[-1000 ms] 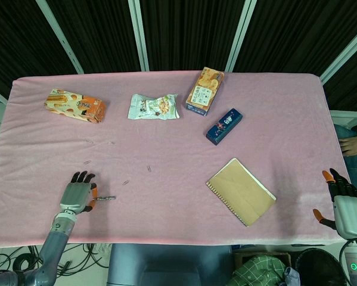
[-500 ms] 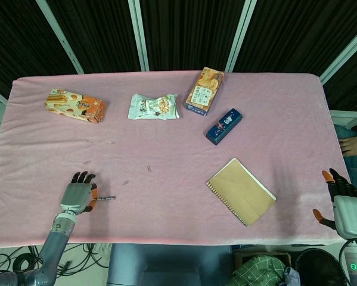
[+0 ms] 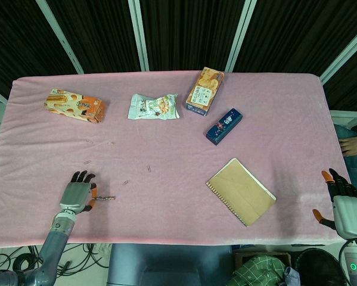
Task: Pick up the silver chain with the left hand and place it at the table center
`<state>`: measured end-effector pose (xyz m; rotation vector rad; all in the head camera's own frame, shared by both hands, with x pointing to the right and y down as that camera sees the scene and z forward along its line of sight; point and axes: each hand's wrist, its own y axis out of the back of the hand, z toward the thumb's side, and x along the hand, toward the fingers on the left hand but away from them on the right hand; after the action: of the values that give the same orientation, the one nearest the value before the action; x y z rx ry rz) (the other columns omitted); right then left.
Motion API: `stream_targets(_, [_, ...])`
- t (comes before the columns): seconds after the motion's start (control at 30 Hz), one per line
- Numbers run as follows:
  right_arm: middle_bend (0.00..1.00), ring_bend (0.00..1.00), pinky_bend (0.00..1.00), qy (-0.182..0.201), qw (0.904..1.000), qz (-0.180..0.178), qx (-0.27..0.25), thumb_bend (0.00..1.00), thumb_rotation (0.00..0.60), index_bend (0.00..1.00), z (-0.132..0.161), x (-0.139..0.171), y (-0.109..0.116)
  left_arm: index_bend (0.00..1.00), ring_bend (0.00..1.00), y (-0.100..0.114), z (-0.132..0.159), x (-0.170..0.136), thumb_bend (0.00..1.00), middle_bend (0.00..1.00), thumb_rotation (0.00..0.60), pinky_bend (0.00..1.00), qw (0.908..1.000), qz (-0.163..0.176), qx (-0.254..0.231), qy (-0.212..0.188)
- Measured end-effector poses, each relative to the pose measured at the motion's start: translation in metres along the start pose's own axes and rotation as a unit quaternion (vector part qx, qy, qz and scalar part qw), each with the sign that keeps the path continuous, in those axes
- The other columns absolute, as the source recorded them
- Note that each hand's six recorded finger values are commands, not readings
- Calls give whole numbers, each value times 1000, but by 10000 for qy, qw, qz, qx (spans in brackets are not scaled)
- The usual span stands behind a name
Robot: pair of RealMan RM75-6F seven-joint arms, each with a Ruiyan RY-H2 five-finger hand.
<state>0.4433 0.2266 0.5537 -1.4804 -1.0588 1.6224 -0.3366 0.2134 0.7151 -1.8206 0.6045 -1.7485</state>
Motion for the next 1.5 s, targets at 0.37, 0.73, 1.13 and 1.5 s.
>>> stream_targets(0.37, [20, 86, 173, 1, 10000, 8, -9, 141, 600, 43, 0, 0, 0, 581, 0, 10, -7, 4, 393, 160, 600, 0, 9999, 48, 106, 28])
stream_targets(0.73, [20, 86, 174, -12, 10000, 26, -25, 141, 600, 42, 0, 0, -1, 579, 0, 40, -2, 18, 398, 160, 600, 0, 9995, 248, 134, -106])
stream_targets(1.13, [20, 86, 173, -23, 10000, 30, -47, 141, 600, 43, 0, 0, -1, 580, 0, 74, -6, 29, 399, 161, 600, 0, 9963, 566, 544, -346])
stream_targets(1.5, [20, 86, 173, -24, 10000, 32, -61, 141, 600, 43, 0, 0, -1, 580, 0, 93, -13, 33, 400, 161, 600, 0, 9958, 703, 517, -263])
